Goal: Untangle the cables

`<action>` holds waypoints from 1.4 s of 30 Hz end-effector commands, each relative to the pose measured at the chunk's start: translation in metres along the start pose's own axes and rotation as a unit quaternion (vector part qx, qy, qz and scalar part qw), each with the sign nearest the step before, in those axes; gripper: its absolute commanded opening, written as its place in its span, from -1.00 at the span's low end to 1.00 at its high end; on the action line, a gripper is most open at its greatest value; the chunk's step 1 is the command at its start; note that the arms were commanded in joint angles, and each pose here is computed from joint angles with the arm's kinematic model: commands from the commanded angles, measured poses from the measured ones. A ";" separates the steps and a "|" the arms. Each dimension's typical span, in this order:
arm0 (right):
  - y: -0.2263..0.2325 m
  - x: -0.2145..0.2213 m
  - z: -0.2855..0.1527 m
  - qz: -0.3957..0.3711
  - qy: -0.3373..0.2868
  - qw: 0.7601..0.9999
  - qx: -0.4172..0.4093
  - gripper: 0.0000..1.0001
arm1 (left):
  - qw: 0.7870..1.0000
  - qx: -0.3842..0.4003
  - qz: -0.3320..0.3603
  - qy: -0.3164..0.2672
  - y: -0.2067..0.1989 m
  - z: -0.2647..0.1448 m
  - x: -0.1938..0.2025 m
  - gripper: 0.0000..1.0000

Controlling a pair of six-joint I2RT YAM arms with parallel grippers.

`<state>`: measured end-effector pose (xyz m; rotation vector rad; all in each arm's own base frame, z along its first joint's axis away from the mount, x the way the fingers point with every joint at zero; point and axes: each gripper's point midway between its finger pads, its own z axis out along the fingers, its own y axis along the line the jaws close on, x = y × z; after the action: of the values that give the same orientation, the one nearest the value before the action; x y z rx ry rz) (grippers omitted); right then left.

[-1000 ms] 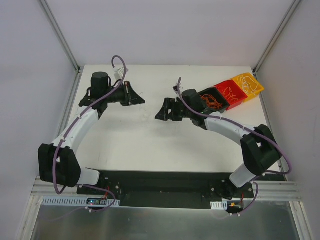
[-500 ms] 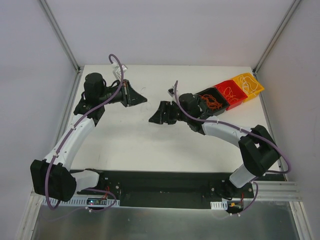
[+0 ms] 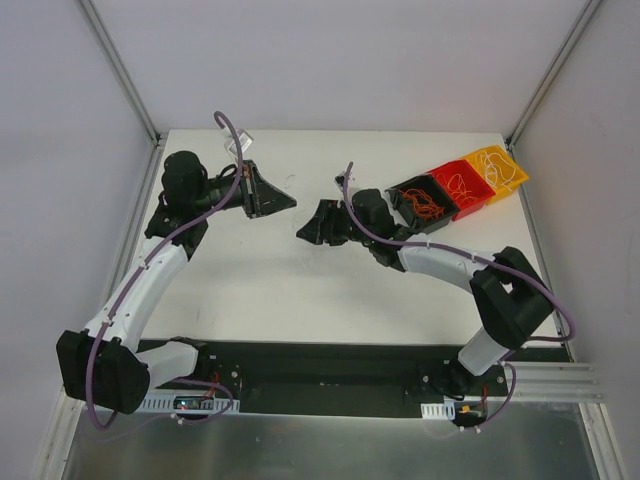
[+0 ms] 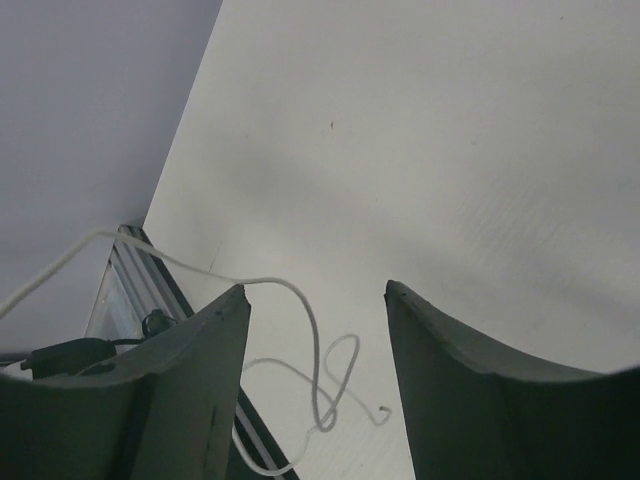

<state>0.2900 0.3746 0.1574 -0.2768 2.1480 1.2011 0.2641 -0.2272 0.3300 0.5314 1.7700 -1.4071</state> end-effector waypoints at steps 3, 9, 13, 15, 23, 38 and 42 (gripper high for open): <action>-0.004 -0.028 0.022 -0.005 -0.045 0.999 0.017 -0.18 | 0.995 0.077 0.063 -0.014 -0.046 -0.007 -0.008 -1.00; -0.026 0.003 0.046 0.016 -0.015 0.999 0.044 -0.31 | 0.994 0.069 0.064 -0.059 -0.073 -0.014 -0.028 -1.00; -0.050 0.018 0.047 0.021 -0.008 0.997 0.077 -0.36 | 0.988 0.084 0.081 -0.097 -0.118 -0.030 -0.057 -1.00; -0.058 0.026 0.044 0.020 -0.003 0.996 0.087 -0.38 | 0.984 0.091 0.104 -0.114 -0.145 -0.041 -0.073 -1.00; -0.078 0.044 0.002 -0.003 0.003 0.994 0.114 -0.45 | 0.987 0.081 0.066 -0.122 -0.170 -0.044 -0.112 -1.00; -0.146 0.054 -0.077 0.028 0.008 0.975 0.222 0.13 | 0.988 0.048 0.047 -0.139 -0.158 -0.034 -0.139 -1.00; -0.163 0.052 -0.100 0.035 -0.005 0.968 0.249 0.22 | 0.986 0.038 0.070 -0.146 -0.168 -0.042 -0.148 -1.00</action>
<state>0.2807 0.2312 0.0404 -0.0006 2.4126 0.7160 0.2260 -0.2219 0.5247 0.4355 1.4857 -1.4345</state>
